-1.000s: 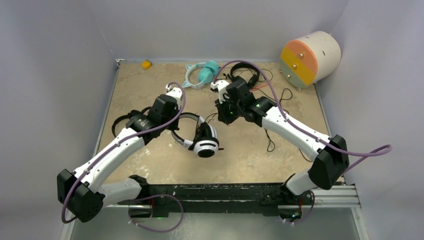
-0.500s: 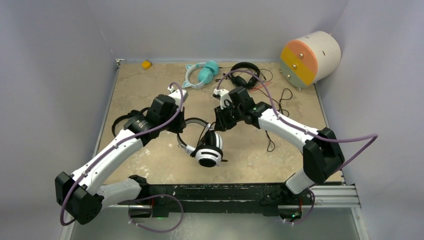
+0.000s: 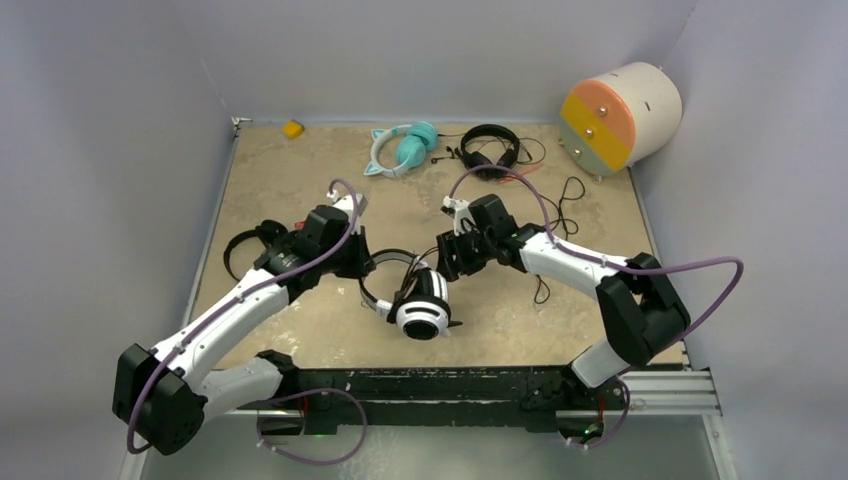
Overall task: Wrap the headphones
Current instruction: Wrap the headphones cable around the headphones, then place the headphones at the center of the board.
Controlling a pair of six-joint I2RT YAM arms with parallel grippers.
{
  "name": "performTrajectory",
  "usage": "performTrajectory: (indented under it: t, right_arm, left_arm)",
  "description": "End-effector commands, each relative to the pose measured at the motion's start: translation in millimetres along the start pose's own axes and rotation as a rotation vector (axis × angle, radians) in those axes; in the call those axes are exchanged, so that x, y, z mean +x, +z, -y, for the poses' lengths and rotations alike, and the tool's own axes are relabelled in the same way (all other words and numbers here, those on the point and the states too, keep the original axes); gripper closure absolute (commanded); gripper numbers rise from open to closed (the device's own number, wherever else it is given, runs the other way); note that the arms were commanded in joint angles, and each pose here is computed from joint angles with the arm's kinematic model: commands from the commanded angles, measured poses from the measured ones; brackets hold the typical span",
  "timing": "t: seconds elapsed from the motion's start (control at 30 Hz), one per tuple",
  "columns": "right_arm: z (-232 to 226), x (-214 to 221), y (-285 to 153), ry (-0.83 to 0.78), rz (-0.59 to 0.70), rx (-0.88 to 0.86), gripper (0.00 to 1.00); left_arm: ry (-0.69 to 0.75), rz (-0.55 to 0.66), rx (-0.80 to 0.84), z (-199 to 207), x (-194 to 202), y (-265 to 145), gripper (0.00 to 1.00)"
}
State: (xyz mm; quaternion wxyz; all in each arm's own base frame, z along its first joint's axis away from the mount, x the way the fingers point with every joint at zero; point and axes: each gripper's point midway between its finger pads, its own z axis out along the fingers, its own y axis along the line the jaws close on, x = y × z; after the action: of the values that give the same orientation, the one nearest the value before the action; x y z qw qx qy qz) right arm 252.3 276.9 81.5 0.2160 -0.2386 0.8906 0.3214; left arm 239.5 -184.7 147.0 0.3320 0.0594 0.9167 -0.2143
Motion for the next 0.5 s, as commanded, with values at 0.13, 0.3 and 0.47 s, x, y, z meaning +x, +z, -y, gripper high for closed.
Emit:
performTrajectory:
  t: [0.13,0.3,0.47]
  right_arm:
    - [31.2,11.1,-4.6,0.094,0.019,0.113,0.30]
    - [41.1,18.9,-7.8,0.112,0.010,0.153,0.26]
    - [41.7,15.1,-14.3,0.104,0.044,0.169,0.26]
  left_arm:
    - [-0.283,0.191,0.059,-22.4,-37.0,0.8,1.00]
    - [-0.420,0.247,-0.131,-58.8,-29.9,1.4,1.00]
    - [-0.540,0.276,-0.266,-89.3,-8.7,7.7,1.00]
